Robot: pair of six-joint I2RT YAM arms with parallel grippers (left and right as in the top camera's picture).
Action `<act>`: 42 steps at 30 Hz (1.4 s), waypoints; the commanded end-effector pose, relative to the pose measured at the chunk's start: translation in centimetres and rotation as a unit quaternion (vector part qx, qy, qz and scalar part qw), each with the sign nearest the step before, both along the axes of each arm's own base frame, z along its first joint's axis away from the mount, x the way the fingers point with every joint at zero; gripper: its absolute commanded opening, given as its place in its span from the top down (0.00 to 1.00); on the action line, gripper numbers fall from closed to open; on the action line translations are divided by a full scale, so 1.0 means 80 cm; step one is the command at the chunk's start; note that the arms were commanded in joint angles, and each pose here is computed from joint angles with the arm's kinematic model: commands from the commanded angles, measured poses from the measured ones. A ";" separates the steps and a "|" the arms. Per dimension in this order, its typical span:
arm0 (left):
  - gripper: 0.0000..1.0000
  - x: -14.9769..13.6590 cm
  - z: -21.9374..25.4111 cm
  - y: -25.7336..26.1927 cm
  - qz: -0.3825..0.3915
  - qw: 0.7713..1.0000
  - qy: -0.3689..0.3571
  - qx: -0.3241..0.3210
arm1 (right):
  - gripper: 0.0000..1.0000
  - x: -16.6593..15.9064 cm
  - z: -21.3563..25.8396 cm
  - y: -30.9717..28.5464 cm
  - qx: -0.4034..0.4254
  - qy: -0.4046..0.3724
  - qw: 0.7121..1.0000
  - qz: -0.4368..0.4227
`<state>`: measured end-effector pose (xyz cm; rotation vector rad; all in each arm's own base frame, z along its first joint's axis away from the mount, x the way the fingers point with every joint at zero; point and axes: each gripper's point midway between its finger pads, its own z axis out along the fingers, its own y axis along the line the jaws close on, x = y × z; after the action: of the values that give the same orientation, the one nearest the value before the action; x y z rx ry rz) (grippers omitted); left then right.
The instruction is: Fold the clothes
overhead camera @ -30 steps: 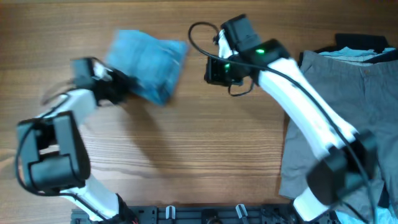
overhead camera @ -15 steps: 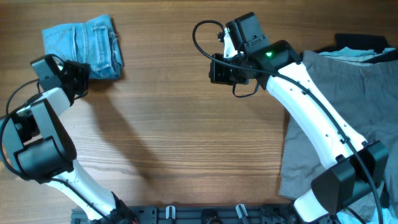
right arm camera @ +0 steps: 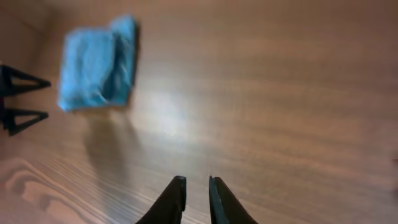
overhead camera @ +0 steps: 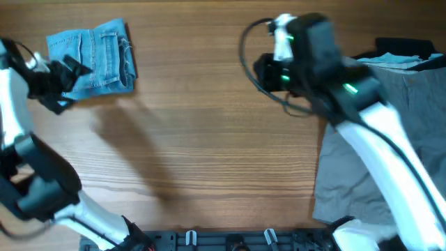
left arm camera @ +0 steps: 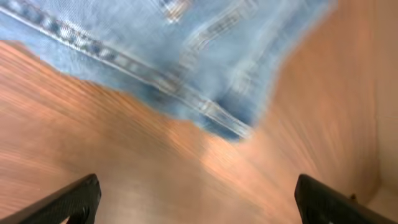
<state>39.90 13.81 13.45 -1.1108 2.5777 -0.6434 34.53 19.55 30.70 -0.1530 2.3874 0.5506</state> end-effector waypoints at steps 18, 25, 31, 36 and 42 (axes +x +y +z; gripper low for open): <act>0.00 -0.208 0.369 -0.069 0.067 0.905 -0.314 0.279 | 0.00 -0.217 0.198 -0.186 0.090 -0.243 0.952 -0.165; 0.00 -0.207 0.368 -0.069 0.067 0.905 -0.314 0.279 | 0.00 -0.211 0.168 -0.218 -0.035 -0.244 0.951 -0.189; 0.00 -0.207 0.368 -0.069 0.067 0.905 -0.314 0.279 | 0.00 -0.193 0.146 -0.129 -0.206 -0.454 0.855 0.145; 0.00 -0.207 0.368 -0.069 0.067 0.905 -0.314 0.279 | 0.00 -0.185 0.015 -0.124 -0.157 -0.455 0.865 0.146; 0.00 -0.207 0.368 -0.069 0.067 0.905 -0.314 0.279 | 0.00 -0.155 -0.109 -0.150 -0.051 -0.418 0.907 0.013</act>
<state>23.36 8.34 42.92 -0.7102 1.9200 -0.1535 21.63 7.73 24.79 -0.4981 1.5608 0.1866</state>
